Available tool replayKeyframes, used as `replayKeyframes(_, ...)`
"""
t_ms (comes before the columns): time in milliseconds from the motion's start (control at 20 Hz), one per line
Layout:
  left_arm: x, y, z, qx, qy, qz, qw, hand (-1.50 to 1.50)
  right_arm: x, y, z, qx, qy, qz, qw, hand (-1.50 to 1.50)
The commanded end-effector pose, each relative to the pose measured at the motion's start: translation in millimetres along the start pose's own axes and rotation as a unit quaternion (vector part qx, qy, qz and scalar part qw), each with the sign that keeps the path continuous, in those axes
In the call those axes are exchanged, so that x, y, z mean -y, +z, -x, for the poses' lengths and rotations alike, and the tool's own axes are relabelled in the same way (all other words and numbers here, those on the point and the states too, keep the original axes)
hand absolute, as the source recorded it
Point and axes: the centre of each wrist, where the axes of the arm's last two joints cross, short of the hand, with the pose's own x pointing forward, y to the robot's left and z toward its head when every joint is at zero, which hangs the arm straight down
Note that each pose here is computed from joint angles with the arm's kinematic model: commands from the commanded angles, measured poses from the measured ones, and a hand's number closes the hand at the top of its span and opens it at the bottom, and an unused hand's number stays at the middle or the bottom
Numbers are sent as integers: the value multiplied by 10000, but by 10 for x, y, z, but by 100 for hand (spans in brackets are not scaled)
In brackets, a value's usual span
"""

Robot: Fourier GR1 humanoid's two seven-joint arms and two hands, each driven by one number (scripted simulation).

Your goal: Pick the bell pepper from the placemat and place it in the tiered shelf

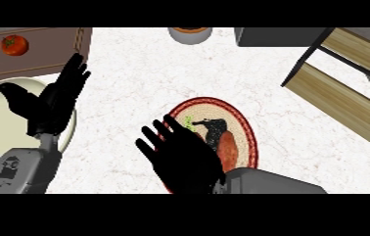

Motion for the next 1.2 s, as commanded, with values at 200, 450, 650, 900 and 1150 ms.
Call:
replayKeyframes(200,27,45,34,53,-83,47,9999,0,-199,31,-24,-473,454,-70,9978,-150)
replayKeyframes(450,-26,7,-131,-38,-16,16,10000,0,-375,133,45,-535,486,-250,9971,-150)
replayKeyframes(650,-85,-57,-120,5,-13,-21,10000,0,-626,36,263,-447,622,-260,9967,-150)
replayKeyframes(900,-4,48,234,43,-35,32,10000,0,-584,-4,51,-509,403,-141,9978,-150)
replayKeyframes(1150,126,74,-149,84,-12,-23,10000,0,-741,-299,275,-545,402,-88,9977,-150)
